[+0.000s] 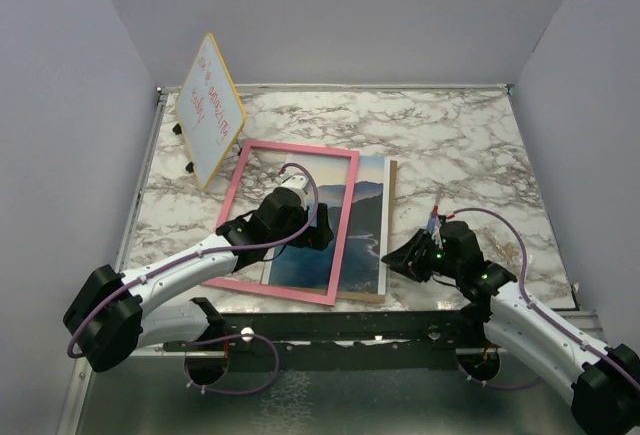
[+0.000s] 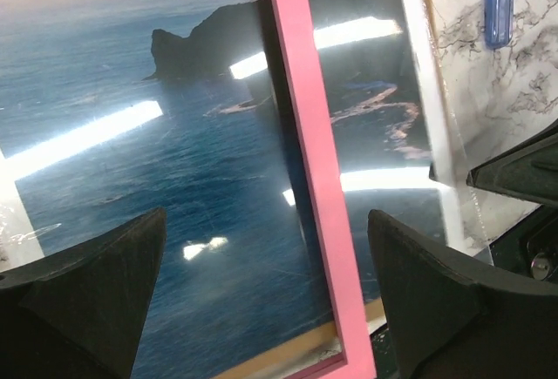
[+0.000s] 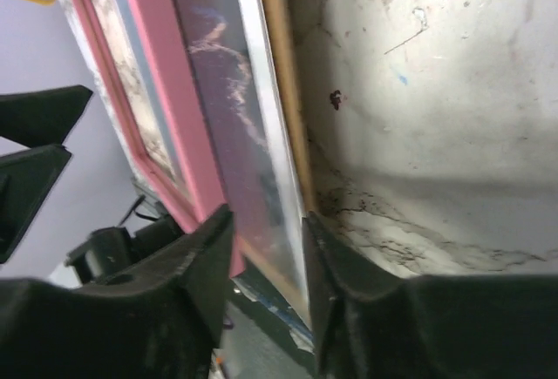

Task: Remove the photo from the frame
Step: Remove the photo frame item from the photo frame.

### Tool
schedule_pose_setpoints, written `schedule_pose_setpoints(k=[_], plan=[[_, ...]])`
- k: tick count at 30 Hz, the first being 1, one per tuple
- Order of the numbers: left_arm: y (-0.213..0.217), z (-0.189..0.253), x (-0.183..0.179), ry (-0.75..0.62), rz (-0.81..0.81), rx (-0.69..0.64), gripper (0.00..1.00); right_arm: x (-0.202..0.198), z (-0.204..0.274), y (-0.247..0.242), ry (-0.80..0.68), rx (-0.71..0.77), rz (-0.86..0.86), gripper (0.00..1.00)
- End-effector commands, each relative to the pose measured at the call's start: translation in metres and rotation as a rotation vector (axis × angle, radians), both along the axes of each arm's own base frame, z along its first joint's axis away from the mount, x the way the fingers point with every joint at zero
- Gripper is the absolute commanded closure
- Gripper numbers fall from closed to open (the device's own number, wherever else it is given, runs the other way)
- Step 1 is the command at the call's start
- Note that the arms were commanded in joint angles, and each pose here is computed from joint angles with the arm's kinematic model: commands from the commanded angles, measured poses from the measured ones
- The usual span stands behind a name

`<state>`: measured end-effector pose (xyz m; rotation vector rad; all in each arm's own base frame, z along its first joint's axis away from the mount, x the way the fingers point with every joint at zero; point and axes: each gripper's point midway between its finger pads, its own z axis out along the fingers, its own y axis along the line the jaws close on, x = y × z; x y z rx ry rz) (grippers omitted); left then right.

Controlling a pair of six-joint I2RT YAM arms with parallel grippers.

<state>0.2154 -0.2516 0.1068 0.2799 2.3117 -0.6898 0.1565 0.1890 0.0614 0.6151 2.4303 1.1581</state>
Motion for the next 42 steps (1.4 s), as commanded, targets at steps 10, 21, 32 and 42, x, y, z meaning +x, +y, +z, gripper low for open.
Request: schedule_pose_setpoints(k=[10,21,32,42], plan=[[-0.004,-0.002,-0.004,0.009,-0.019,-0.012,0.03,-0.001,0.015,0.011,-0.035,0.089,0.036,0.65],[-0.001,-0.012,-0.004,0.01,-0.021,0.017,0.03,0.002,-0.017,-0.001,0.018,-0.064,0.034,0.54],[-0.004,-0.032,-0.007,0.044,-0.042,0.031,0.02,-0.01,-0.036,0.002,0.096,-0.062,0.074,0.57],[-0.007,-0.057,-0.011,0.083,-0.049,0.035,0.02,-0.031,-0.042,0.003,0.12,0.015,0.1,0.57]])
